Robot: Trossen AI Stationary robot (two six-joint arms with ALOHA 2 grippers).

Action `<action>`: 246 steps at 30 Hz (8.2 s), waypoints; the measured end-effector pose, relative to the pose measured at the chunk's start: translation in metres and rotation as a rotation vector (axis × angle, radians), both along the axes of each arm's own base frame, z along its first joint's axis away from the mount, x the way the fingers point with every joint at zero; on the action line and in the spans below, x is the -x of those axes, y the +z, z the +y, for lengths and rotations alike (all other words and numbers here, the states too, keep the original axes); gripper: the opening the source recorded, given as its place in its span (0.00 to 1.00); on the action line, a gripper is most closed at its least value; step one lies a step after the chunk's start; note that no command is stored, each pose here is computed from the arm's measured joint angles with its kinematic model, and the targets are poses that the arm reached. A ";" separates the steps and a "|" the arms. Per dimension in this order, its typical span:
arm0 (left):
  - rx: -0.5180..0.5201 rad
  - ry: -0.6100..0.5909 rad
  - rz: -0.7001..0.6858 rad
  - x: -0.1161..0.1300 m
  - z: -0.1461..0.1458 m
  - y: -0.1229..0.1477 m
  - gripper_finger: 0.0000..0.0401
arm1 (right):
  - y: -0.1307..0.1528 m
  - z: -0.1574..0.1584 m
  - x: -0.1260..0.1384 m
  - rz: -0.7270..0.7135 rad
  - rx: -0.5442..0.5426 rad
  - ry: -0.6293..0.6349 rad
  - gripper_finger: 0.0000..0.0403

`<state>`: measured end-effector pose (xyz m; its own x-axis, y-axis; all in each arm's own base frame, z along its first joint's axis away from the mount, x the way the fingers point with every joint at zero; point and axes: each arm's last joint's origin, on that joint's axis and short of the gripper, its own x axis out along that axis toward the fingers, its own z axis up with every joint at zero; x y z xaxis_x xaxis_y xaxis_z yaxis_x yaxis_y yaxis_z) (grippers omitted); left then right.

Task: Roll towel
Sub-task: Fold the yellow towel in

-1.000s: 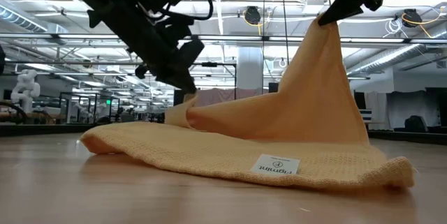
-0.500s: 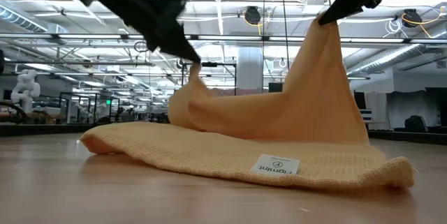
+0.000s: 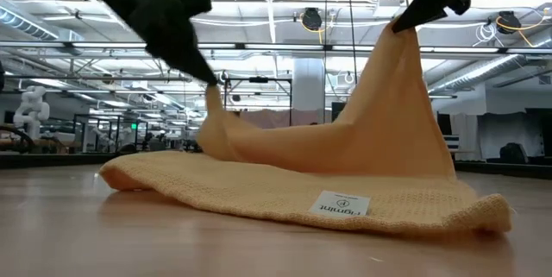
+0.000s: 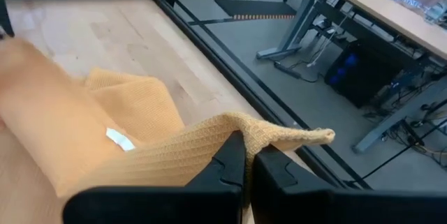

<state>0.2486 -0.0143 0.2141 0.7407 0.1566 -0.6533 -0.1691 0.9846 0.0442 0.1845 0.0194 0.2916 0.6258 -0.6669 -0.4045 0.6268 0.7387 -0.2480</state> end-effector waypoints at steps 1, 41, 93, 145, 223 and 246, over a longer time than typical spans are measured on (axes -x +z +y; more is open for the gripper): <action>0.012 0.026 0.014 0.002 -0.001 -0.003 0.15 | 0.000 0.000 0.000 -0.002 -0.001 -0.001 0.00; 0.389 0.882 -0.290 -0.035 -0.025 -0.078 0.72 | 0.004 0.000 -0.002 -0.047 0.007 -0.015 0.00; -0.499 0.327 -0.616 0.021 0.037 0.156 0.00 | 0.117 -0.031 0.001 -0.084 0.434 -0.155 0.00; -0.417 0.037 -0.823 0.099 0.036 0.343 0.00 | 0.191 -0.057 0.006 -0.243 0.636 0.177 0.00; 0.141 0.375 0.266 -0.016 0.060 -0.022 0.63 | 0.036 -0.140 -0.013 0.176 0.050 -0.065 0.00; 0.221 0.565 0.105 0.014 -0.012 -0.083 0.62 | 0.034 -0.141 -0.010 0.163 0.005 -0.104 0.00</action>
<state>0.2350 -0.0266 0.1308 0.5130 0.3589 -0.7798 -0.6732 0.7318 -0.1060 0.1948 -0.1220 0.3257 0.4799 -0.7267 -0.4916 0.6505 0.6707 -0.3564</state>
